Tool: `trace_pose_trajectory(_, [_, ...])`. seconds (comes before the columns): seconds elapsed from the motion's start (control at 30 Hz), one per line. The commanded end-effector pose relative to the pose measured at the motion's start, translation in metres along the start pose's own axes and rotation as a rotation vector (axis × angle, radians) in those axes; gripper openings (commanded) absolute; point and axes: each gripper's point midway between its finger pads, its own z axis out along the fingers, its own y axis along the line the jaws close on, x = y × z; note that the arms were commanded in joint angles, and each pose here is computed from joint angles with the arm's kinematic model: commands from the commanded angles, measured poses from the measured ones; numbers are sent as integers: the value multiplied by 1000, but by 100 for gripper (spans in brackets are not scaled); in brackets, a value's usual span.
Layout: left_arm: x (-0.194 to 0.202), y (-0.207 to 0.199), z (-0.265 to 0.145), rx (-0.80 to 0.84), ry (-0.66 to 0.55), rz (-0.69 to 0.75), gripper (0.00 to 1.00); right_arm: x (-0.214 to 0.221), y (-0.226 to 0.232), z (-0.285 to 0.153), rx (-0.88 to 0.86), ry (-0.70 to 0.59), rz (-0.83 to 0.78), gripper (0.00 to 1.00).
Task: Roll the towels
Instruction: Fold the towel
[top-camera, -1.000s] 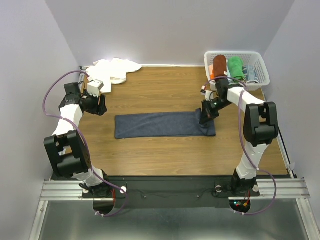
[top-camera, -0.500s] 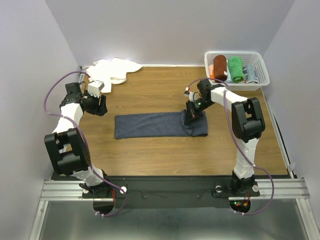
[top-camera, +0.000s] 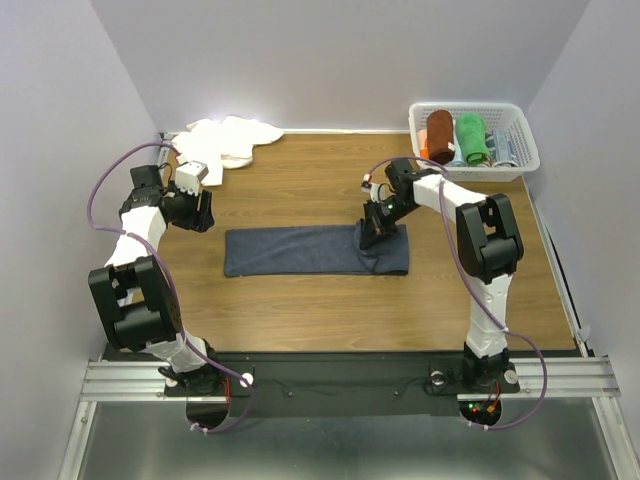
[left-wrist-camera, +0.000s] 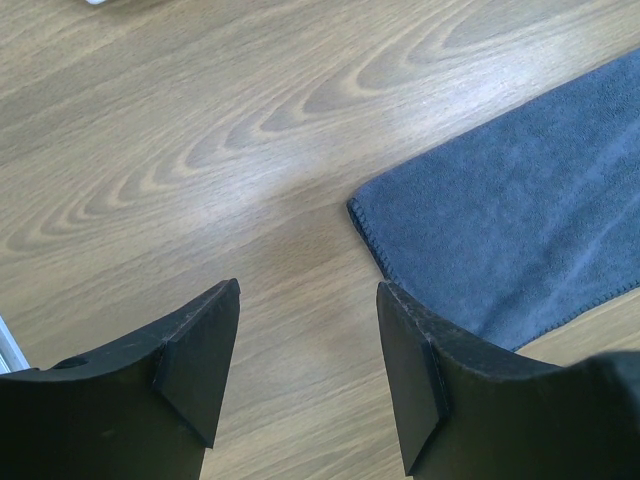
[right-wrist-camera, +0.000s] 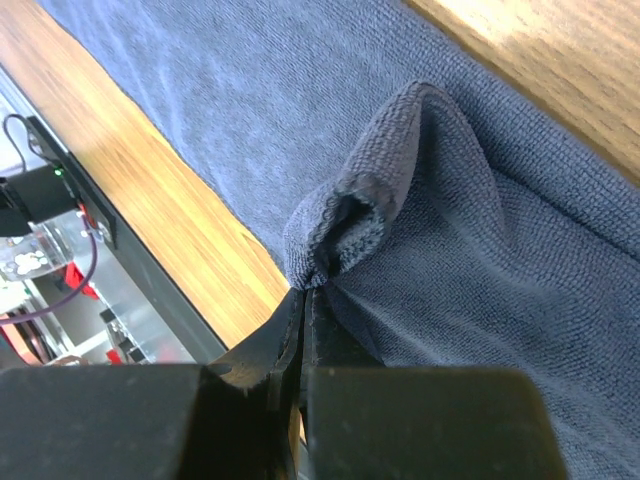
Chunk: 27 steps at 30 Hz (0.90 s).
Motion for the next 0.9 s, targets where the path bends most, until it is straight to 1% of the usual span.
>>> trace_pose_trajectory(0.0, [-10, 0, -3, 4, -24, 23, 68, -18, 21, -6, -43, -48, -46, 1])
trace_pose_trajectory(0.27, [-12, 1, -2, 7, -26, 18, 69, -13, 25, 9, -63, -14, -59, 1])
trace_pose_trajectory(0.3, [-12, 0, -2, 11, -25, 17, 69, -14, 26, 9, -66, -14, -59, 8])
trace_pose_trajectory(0.33, [-11, -1, -2, 12, -22, 14, 69, -15, 28, 9, -77, -12, -55, 22])
trace_pose_trajectory(0.37, [-11, -1, -2, 15, -24, 16, 69, -16, 30, 9, -82, -13, -59, 37])
trace_pose_trajectory(0.4, [-11, -2, -3, 20, -22, 14, 69, -17, 33, 7, -90, -19, -69, 59])
trace_pose_trajectory(0.47, [-11, -3, -3, 26, -25, 19, 69, -19, 42, 1, -114, -31, -94, 69])
trace_pose_trajectory(0.57, [-11, -7, -2, 42, -29, 26, 69, -24, 62, -16, -146, -71, -163, 69])
trace_pose_trajectory(0.63, [-10, -12, -1, 61, -32, 29, 69, -30, 73, -27, -155, -102, -194, 65])
trace_pose_trajectory(0.73, [-7, -20, 2, 75, -18, 43, 69, -34, 71, -37, -131, -129, -200, 49])
trace_pose_trajectory(0.77, [-8, -24, 3, 81, -15, 54, 68, -37, 62, -39, -85, -143, -225, 43])
trace_pose_trajectory(0.8, [-6, -28, 3, 88, -6, 56, 68, -38, 56, -40, -51, -146, -235, 31])
trace_pose_trajectory(0.87, [-1, -34, 6, 105, 16, 69, 64, -31, 34, -43, 71, -129, -278, 24])
